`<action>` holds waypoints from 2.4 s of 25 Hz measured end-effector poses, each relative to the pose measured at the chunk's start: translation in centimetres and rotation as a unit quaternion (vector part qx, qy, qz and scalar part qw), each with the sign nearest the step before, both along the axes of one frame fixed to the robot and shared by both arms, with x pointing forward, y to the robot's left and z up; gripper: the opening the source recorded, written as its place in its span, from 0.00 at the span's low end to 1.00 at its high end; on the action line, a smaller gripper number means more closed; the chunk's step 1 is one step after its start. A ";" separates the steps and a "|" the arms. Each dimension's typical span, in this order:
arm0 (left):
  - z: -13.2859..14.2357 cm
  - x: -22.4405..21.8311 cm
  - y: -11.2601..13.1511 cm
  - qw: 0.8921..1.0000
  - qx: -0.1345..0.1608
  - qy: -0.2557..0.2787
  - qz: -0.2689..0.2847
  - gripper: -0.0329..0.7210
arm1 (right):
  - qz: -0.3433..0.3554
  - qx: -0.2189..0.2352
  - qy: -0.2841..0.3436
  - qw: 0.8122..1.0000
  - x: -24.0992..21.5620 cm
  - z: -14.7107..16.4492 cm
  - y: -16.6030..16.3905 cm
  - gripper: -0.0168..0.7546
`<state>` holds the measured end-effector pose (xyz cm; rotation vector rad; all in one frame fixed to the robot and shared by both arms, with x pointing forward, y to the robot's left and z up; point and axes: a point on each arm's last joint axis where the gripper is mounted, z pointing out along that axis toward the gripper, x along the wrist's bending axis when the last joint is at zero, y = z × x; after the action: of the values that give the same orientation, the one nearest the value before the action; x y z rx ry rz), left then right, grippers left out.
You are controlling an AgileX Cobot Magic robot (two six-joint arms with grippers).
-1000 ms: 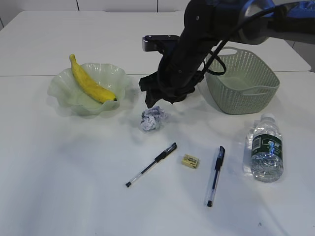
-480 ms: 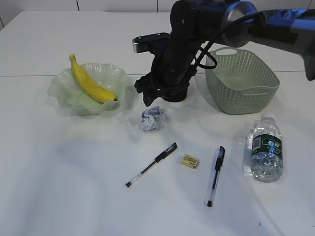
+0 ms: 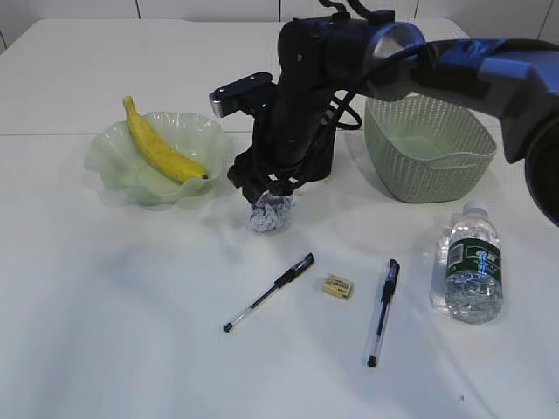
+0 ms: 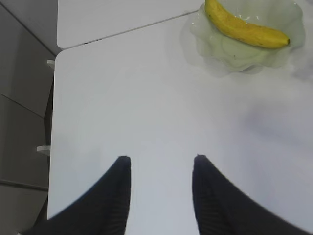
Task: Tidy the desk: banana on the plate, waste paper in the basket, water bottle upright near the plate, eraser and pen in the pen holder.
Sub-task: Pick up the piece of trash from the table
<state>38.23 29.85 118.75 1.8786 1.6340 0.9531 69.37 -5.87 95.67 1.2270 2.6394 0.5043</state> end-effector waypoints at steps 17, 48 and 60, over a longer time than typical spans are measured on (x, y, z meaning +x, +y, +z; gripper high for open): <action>-0.1 -0.1 0.0 1.000 0.001 0.009 0.002 0.41 | 0.031 -0.046 -0.012 0.998 0.3 -1.9 0.1 0.58; -0.2 -0.2 0.1 1.000 0.004 0.015 0.005 0.41 | 0.039 -0.055 -0.006 0.998 0.4 -2.8 0.1 0.53; -0.2 -0.2 0.3 1.000 0.013 0.014 0.008 0.41 | 0.041 -0.066 0.008 0.997 0.4 -4.4 0.0 0.42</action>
<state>38.05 30.11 118.59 1.9066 1.6630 0.9633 69.77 -5.83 91.31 1.0924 2.6962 0.3272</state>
